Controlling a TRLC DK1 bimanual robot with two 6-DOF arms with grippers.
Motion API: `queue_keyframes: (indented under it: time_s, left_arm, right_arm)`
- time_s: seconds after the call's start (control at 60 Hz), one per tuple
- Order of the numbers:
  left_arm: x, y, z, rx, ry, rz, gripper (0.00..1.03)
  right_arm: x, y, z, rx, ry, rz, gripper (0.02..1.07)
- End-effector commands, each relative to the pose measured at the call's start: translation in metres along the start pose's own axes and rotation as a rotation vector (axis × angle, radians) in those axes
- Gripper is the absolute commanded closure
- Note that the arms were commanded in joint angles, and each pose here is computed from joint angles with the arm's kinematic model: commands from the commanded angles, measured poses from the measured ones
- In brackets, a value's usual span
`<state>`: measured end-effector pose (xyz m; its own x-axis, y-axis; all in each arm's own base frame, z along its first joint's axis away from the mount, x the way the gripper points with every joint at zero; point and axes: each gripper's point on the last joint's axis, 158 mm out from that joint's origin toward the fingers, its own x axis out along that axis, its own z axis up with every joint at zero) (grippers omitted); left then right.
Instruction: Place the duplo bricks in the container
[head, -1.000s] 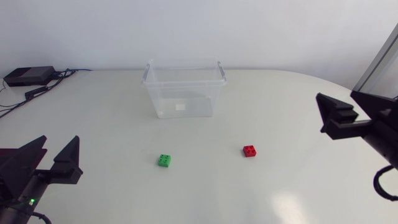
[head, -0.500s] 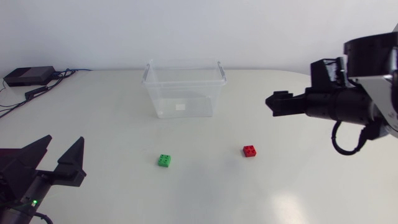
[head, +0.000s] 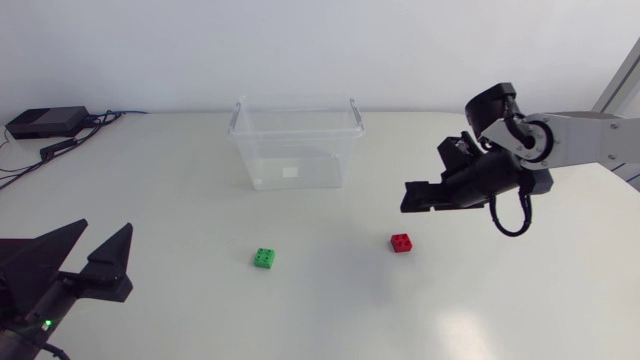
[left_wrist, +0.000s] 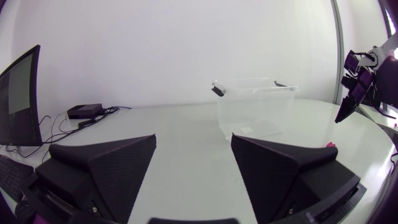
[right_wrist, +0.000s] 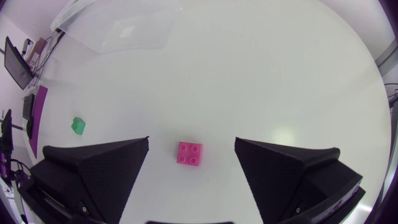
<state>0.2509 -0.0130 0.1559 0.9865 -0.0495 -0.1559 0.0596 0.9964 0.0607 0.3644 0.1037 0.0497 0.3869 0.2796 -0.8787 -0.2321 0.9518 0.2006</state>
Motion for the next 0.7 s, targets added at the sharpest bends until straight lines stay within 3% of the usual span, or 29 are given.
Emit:
queue_keyframes:
  time_s: [0.0,0.133,0.283,0.333,0.45,0.683]
  left_arm:
    - [0.002,-0.002,0.016,0.006,0.011,-0.015,0.21]
    - [0.012,-0.008,0.020,-0.031,0.119,-0.040,0.21]
    - [0.034,-0.014,0.014,-0.069,0.340,-0.066,0.21]
    - [0.047,-0.013,0.004,-0.062,0.492,-0.068,0.21]
    - [0.062,-0.015,0.005,-0.062,0.590,-0.081,0.21]
    - [0.084,-0.038,0.012,0.106,0.716,-0.183,0.21]
  right_arm:
    - [0.013,0.007,-0.006,-0.024,0.045,-0.016,0.07]
    - [0.032,0.005,-0.015,-0.038,0.085,-0.080,0.07]
    - [0.049,0.006,-0.024,-0.054,0.123,-0.128,0.12]
    - [0.054,0.002,-0.026,-0.051,0.134,-0.146,0.12]
    - [0.061,-0.004,-0.031,-0.040,0.158,-0.171,0.12]
    - [0.077,-0.014,-0.037,-0.025,0.179,-0.196,0.18]
